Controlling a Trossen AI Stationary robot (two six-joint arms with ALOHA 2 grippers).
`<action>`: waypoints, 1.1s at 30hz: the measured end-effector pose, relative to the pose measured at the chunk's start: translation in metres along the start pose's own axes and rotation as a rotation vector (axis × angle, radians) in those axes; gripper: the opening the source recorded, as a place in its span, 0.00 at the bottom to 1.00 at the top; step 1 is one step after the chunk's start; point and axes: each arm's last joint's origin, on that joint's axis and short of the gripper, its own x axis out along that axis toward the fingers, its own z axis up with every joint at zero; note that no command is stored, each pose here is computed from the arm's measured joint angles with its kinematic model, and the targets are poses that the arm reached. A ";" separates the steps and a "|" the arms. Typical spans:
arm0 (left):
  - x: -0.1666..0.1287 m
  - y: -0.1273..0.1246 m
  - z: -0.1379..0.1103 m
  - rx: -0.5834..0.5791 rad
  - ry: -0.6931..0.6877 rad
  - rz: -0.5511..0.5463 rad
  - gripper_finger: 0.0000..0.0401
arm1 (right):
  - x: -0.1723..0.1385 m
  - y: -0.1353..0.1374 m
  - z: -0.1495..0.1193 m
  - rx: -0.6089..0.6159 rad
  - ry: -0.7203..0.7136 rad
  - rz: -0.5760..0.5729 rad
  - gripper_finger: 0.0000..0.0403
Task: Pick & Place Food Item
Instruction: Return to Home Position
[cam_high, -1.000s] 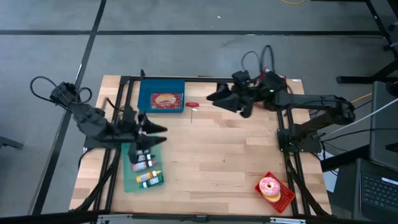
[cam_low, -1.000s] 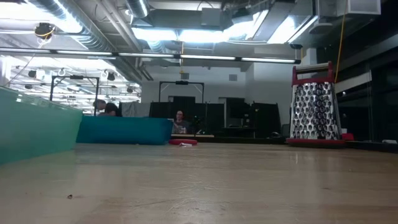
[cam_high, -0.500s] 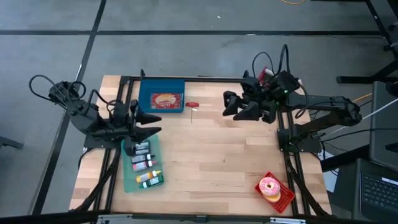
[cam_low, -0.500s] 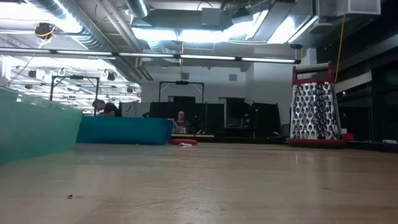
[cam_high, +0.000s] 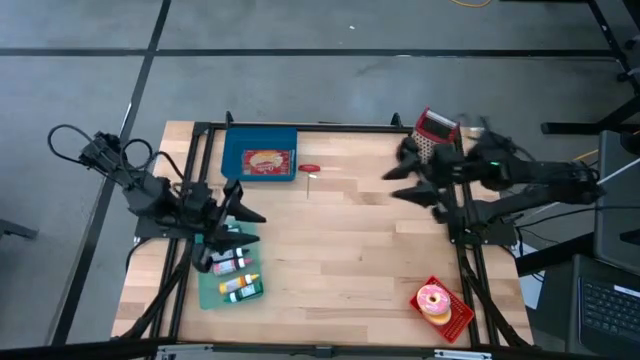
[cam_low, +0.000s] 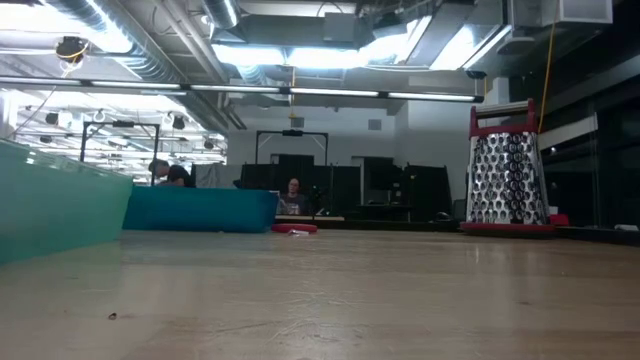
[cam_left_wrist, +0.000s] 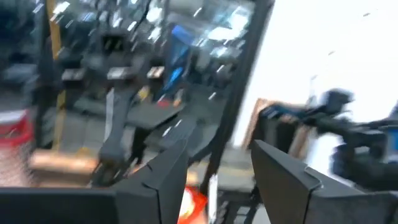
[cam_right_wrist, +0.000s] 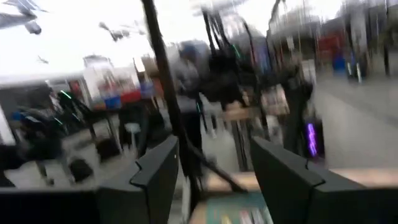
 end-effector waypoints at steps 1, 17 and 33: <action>-0.002 0.003 -0.001 0.006 -0.031 -0.030 0.43 | -0.010 0.002 -0.002 -0.010 -0.028 0.003 0.51; -0.060 0.056 -0.086 0.045 -0.193 -0.080 0.43 | -0.087 -0.006 -0.109 0.070 -0.108 -0.089 0.51; -0.103 0.096 -0.182 -0.085 -0.247 -0.076 0.44 | -0.111 -0.020 -0.172 0.150 -0.143 -0.138 0.51</action>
